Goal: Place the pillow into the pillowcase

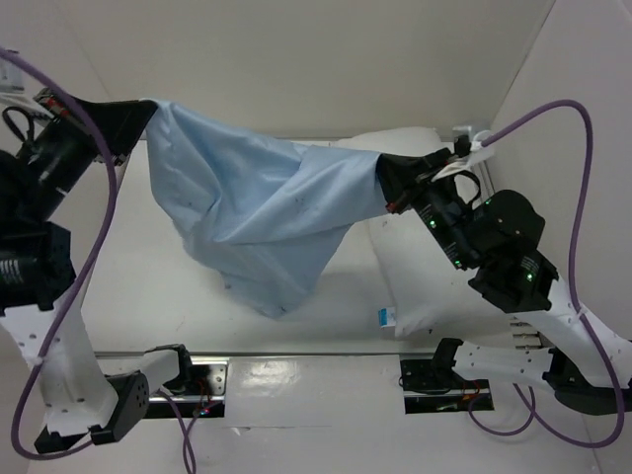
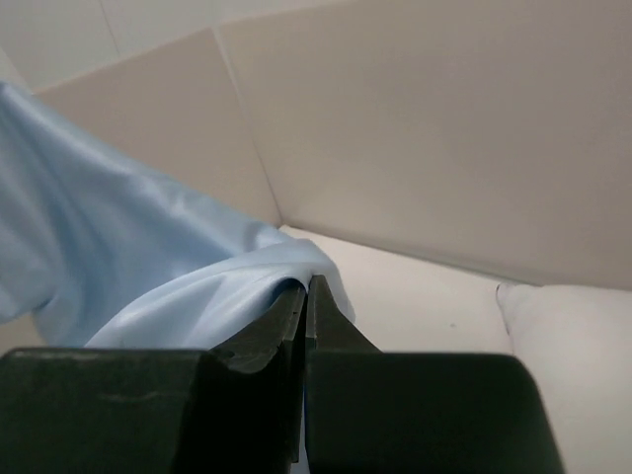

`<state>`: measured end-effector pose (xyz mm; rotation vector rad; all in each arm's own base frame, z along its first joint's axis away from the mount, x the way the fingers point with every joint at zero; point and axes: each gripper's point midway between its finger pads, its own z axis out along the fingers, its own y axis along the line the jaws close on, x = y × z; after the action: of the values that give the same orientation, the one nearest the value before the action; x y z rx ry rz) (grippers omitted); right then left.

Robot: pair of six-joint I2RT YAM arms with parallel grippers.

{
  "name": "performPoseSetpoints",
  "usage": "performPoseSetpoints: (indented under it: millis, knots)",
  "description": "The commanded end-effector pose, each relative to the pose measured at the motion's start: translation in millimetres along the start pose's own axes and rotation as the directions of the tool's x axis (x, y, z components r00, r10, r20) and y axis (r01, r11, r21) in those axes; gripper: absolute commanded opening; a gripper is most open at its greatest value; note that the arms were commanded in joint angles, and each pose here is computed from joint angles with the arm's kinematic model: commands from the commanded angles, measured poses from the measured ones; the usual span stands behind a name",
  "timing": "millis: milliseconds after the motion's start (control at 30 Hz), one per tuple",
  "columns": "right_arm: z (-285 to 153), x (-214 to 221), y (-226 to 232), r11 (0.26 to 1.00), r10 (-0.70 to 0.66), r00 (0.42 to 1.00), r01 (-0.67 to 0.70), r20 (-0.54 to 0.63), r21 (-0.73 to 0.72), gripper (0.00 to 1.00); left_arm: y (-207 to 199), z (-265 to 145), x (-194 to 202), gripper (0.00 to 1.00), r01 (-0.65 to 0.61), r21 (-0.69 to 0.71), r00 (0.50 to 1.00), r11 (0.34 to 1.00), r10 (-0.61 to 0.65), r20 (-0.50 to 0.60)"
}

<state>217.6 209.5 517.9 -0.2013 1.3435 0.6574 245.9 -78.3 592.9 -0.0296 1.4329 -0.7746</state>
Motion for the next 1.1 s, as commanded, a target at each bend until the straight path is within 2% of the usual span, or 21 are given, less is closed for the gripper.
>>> performPoseSetpoints:
  millis: [0,100,233,333,400,533,567,600,667,700,733,767,800,833,867,900,933,967,1000,1033,1067]
  knots:
    - [-6.6,-42.1,-7.2,0.999,0.013,0.994,-0.017,0.105,0.036,0.00,-24.4,-7.7,-21.9,0.00,-0.030,0.057,0.997,0.998,0.026,0.068]
    - [3.3,-50.0,-18.1,0.992,-0.014,0.989,-0.004,0.145,0.124,0.00,-20.1,-6.9,-25.5,0.00,-0.028,0.032,0.996,0.999,0.025,0.087]
    - [33.0,-43.1,-32.9,0.953,-0.116,0.983,0.070,0.141,0.296,0.00,34.3,18.0,-4.4,0.00,0.057,-0.106,0.998,0.993,-0.052,0.044]
    - [74.0,-14.5,-23.2,0.924,-0.211,0.975,0.173,0.077,0.340,0.00,92.1,41.7,30.1,0.00,0.126,-0.232,0.991,0.965,-0.133,-0.015]
    - [114.2,26.8,-20.1,0.919,-0.258,0.966,0.244,0.004,0.310,0.00,138.2,54.9,57.3,0.00,0.138,-0.337,0.985,0.931,-0.163,-0.048]
    - [188.7,87.0,-48.8,0.959,-0.191,0.978,0.203,-0.079,0.196,0.00,216.5,72.3,97.8,0.00,0.149,-0.511,0.973,0.847,-0.217,-0.075]
    - [204.9,106.0,-44.2,0.983,-0.148,0.984,0.158,-0.102,0.097,0.00,232.2,75.1,104.0,0.00,0.144,-0.539,0.971,0.830,-0.224,-0.085]
    - [228.6,153.6,-71.5,0.979,-0.149,0.971,0.171,-0.185,0.109,0.00,264.9,81.6,125.8,0.00,0.153,-0.593,0.957,0.790,-0.269,-0.112]
    - [256.1,182.9,-75.0,0.990,-0.127,0.966,0.139,-0.223,0.035,0.00,297.0,84.3,152.9,0.00,0.157,-0.650,0.935,0.743,-0.324,-0.144]
    - [280.3,224.8,-89.7,0.992,-0.107,0.953,0.121,-0.283,0.034,0.00,318.0,82.3,160.8,0.01,0.158,-0.686,0.929,0.710,-0.343,-0.141]
    - [291.4,245.8,-95.5,0.994,-0.093,0.944,0.104,-0.318,0.019,0.00,342.4,85.4,189.5,0.11,0.157,-0.726,0.896,0.669,-0.405,-0.180]
    - [300.9,266.1,-96.5,0.997,-0.077,0.931,0.079,-0.357,-0.008,0.08,353.8,80.4,205.0,0.21,0.139,-0.761,0.875,0.634,-0.439,-0.206]
    - [298.9,340.7,-114.1,0.998,-0.041,0.858,0.055,-0.512,0.013,0.19,364.3,80.1,204.2,0.34,0.127,-0.779,0.871,0.615,-0.444,-0.209]
    - [316.4,309.2,-110.1,0.999,-0.034,0.887,0.037,-0.461,-0.003,0.33,371.1,77.7,212.5,0.55,0.109,-0.795,0.857,0.596,-0.461,-0.228]
    - [315.6,319.0,-107.9,1.000,-0.031,0.872,0.025,-0.489,-0.019,0.58,379.9,75.4,222.8,0.63,0.092,-0.811,0.844,0.577,-0.478,-0.245]
    - [313.5,326.1,-111.8,1.000,-0.028,0.861,0.031,-0.508,-0.004,0.68,383.7,72.9,221.6,0.69,0.071,-0.819,0.851,0.569,-0.462,-0.248]
    - [313.7,301.5,-108.3,0.999,-0.033,0.883,0.036,-0.467,-0.001,0.77,383.5,68.1,223.8,0.74,0.064,-0.826,0.851,0.560,-0.463,-0.248]
    - [298.7,324.4,-116.1,0.999,-0.027,0.856,0.043,-0.516,0.019,0.82,381.5,65.3,223.9,0.75,0.053,-0.823,0.852,0.566,-0.456,-0.259]
    - [295.7,283.4,-114.8,0.999,-0.023,0.895,0.039,-0.446,0.027,0.90,377.8,59.1,222.2,0.77,0.047,-0.828,0.857,0.559,-0.449,-0.254]
    - [277.9,305.4,-119.7,0.998,0.000,0.866,0.028,-0.500,0.048,0.92,373.8,56.7,223.6,0.77,0.027,-0.825,0.859,0.564,-0.436,-0.270]
    - [269.6,302.3,-126.3,0.997,0.021,0.860,0.018,-0.509,0.070,0.93,373.1,52.9,222.6,0.77,0.014,-0.827,0.863,0.561,-0.425,-0.274]
